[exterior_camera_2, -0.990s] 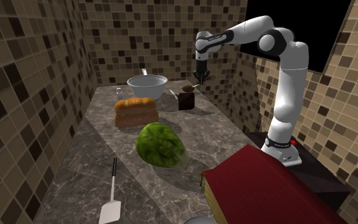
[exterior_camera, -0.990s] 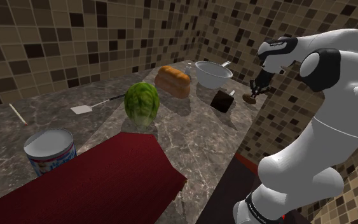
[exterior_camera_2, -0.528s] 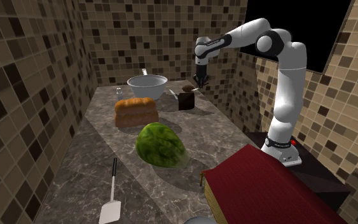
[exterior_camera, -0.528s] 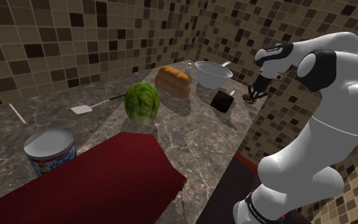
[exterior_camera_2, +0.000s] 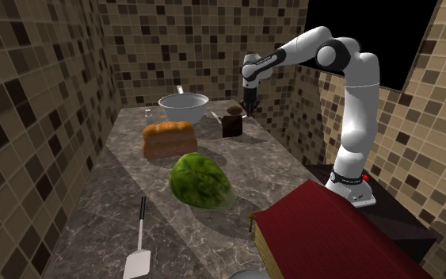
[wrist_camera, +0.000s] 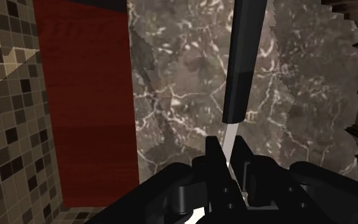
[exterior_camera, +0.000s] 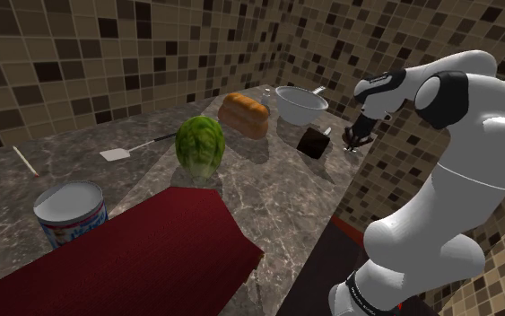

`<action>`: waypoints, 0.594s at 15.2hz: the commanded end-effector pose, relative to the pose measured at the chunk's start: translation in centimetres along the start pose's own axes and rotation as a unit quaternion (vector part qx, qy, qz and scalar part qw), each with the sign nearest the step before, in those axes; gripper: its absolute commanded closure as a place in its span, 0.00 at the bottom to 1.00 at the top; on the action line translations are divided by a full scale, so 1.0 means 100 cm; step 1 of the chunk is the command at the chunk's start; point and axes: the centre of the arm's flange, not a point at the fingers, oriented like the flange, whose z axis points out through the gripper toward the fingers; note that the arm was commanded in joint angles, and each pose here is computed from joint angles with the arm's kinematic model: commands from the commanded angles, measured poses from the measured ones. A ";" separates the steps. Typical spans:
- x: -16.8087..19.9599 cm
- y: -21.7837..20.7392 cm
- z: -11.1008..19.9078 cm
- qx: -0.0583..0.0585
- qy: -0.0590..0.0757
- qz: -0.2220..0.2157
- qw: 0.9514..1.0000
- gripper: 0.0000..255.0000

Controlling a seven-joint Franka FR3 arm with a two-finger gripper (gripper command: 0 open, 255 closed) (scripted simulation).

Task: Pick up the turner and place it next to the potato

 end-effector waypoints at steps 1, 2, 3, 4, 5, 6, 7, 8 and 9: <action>0.001 0.002 0.012 0.000 0.000 0.000 1.000 1.00; 0.001 0.002 0.017 0.000 0.000 0.000 1.000 1.00; 0.002 0.002 0.022 0.000 0.000 0.000 1.000 1.00; 0.002 0.002 0.028 0.000 0.000 0.000 1.000 1.00; 0.002 0.002 0.033 0.000 0.000 0.000 1.000 1.00; 0.003 0.002 0.038 0.000 0.000 0.000 1.000 1.00; 0.003 0.002 0.044 0.000 0.000 0.000 1.000 1.00; 0.004 0.002 0.049 0.000 0.000 0.000 1.000 1.00; 0.004 0.002 0.049 0.000 0.000 0.000 1.000 1.00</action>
